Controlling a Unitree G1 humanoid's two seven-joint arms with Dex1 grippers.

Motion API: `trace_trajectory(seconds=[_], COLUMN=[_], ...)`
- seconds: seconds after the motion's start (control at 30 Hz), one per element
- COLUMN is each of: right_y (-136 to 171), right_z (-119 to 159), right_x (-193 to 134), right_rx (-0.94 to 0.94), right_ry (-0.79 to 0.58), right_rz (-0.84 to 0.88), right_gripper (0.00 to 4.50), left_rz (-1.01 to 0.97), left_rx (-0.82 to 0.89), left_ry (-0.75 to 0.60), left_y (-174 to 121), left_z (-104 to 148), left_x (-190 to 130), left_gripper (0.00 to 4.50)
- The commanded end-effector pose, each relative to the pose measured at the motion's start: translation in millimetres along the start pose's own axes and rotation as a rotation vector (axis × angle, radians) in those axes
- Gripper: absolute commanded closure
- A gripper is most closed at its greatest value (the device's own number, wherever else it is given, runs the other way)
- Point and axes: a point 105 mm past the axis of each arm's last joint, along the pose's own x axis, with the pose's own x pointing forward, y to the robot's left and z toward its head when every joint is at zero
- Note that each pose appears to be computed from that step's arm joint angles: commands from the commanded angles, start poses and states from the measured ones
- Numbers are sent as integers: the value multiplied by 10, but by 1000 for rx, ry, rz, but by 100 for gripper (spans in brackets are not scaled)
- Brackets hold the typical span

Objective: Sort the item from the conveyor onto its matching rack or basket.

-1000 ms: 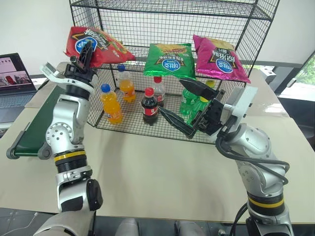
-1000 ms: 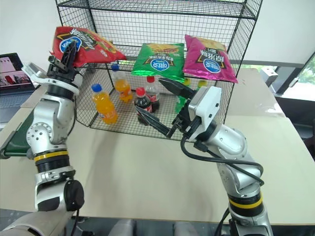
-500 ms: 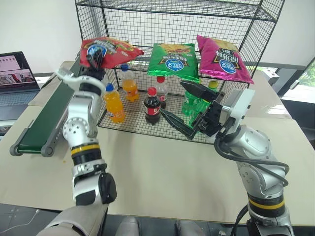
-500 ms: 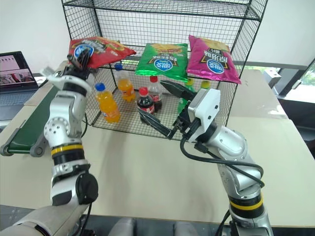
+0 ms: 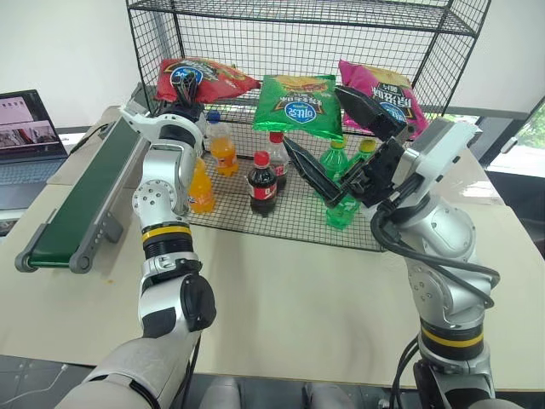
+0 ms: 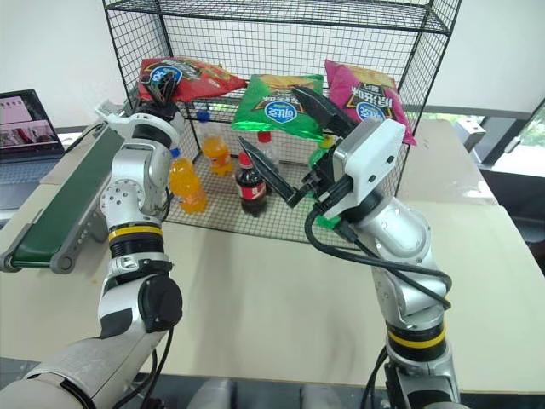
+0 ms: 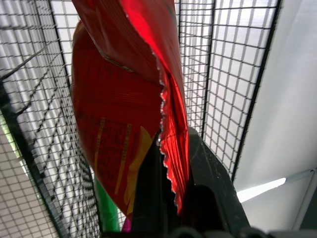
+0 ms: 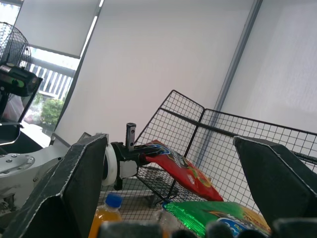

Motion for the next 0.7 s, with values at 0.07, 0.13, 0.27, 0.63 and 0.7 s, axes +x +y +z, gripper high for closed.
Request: trace_trajectory(seconds=[0.07,0.13,0.27,0.63,0.7], right_y=[1,20,42,98,123], right_z=[87,70,43,-58,-105], right_x=[-12,-16,-24,-135,-183], right_rx=[-12,-4,6,32,42], right_ry=[-31,-25,-15,27,49], right_rz=[-2,6,18,42,45], right_gripper=[0,0,0,0,0], left_rz=[-45,-49,-55,29,55], left_rx=[1,-6,-8,73,141], left_ry=[-13,-17,-3,88,143], left_y=[-151,-151,-173,-238,-205], left_z=[-3,-1,-20,125,116], left_x=[55,52,-6,-604,-773], left_gripper=[421,366,201,3,3])
